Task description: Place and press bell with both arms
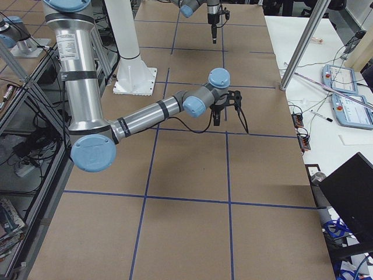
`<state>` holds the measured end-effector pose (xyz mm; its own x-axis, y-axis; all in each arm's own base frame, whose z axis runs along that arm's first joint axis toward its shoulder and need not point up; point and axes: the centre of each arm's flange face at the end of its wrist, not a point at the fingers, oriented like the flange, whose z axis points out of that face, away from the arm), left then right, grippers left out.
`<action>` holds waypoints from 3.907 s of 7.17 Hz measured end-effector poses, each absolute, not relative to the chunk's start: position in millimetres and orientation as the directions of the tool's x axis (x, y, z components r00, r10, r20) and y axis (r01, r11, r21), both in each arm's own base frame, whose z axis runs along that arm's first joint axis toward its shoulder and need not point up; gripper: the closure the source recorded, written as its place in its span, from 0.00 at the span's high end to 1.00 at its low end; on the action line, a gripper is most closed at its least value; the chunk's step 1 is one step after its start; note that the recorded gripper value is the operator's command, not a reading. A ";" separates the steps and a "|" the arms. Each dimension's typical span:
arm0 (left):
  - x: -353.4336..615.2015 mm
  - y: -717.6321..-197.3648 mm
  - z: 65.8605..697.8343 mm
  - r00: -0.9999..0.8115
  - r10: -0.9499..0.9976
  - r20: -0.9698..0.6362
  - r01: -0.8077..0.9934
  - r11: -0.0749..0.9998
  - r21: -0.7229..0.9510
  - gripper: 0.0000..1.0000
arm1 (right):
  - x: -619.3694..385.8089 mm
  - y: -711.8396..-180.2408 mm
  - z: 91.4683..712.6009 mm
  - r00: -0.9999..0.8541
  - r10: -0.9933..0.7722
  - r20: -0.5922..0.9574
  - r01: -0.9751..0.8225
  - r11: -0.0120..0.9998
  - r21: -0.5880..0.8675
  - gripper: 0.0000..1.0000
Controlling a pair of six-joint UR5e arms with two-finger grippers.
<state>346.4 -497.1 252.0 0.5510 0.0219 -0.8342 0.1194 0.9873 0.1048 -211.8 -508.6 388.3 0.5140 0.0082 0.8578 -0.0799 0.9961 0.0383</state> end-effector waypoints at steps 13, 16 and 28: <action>255.2 -448.7 330.9 0.616 0.074 -0.785 0.080 0.984 0.156 1.00 | -590.6 -481.1 189.6 0.499 0.385 0.777 -0.354 0.908 -0.223 0.00; 254.8 -448.3 329.4 0.614 0.073 -0.786 0.084 0.984 0.157 1.00 | -606.9 -493.0 186.3 0.506 0.406 0.761 -0.379 0.897 -0.226 0.00; 247.1 -443.4 351.5 0.640 0.081 -0.764 0.062 0.986 0.157 1.00 | -345.3 -504.4 272.0 0.434 0.354 0.828 -0.305 0.923 -0.234 1.00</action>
